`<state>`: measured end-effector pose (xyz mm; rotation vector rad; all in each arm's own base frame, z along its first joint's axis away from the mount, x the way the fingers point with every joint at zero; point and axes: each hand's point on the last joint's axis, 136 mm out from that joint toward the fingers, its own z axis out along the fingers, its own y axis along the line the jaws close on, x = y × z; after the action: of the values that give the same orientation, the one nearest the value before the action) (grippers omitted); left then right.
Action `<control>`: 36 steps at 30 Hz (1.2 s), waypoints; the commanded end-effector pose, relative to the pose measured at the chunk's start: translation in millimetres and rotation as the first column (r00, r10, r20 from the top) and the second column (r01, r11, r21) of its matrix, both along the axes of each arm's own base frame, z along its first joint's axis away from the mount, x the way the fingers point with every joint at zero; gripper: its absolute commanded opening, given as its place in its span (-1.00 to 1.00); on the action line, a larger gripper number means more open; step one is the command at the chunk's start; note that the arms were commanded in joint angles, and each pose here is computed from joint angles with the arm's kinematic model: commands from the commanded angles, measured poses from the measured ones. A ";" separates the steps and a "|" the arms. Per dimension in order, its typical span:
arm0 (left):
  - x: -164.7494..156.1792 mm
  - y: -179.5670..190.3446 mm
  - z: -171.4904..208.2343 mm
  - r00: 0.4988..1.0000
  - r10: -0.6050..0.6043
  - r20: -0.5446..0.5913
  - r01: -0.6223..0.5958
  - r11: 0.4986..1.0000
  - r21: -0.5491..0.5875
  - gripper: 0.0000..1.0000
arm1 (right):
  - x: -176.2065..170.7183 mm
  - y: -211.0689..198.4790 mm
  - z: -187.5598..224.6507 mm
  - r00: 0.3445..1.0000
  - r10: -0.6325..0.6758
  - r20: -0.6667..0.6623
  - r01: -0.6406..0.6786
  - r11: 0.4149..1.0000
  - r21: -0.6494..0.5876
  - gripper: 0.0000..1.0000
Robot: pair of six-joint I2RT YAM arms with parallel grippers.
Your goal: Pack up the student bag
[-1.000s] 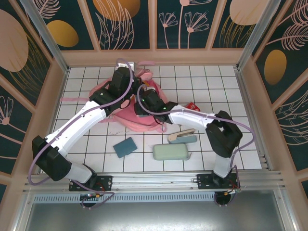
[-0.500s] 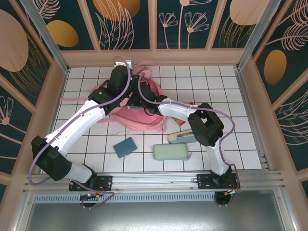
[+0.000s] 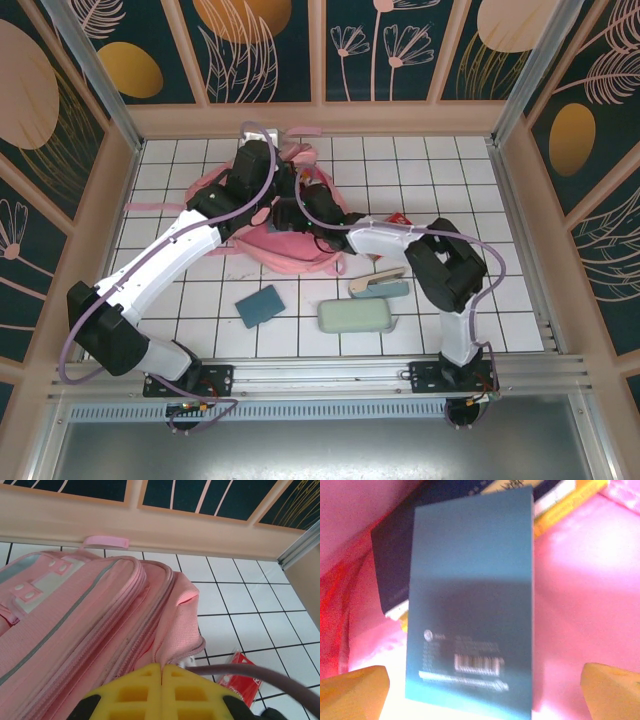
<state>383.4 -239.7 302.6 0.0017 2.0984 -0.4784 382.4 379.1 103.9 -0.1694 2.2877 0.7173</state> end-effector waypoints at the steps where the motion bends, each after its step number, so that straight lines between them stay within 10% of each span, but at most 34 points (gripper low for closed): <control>1: 1.2 -2.5 41.3 0.993 0.008 0.118 0.002 0.996 -0.084 -1.00 | -2.4 -4.2 19.2 1.000 0.021 0.000 -0.021 0.992 0.126 0.87; 8: 0.7 -5.9 36.6 0.994 -0.010 0.109 0.018 0.997 -0.081 -1.00 | 1.7 -15.4 1.3 0.989 0.096 -0.115 -0.056 0.949 0.311 0.50; 25: 1.3 -10.2 32.3 0.994 -0.029 0.101 0.036 0.997 -0.075 -1.00 | 21.5 15.3 -48.0 0.945 0.187 -0.269 -0.094 0.941 0.325 0.29; 36: 2.1 -11.3 29.2 0.995 -0.032 0.097 0.039 0.997 -0.074 -1.00 | -1.2 33.4 -15.2 0.912 0.355 -0.206 -0.228 0.855 0.466 -0.01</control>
<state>382.1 -241.6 297.0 0.0124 2.1096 -0.4872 397.8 399.1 80.4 -0.1339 2.3505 1.3725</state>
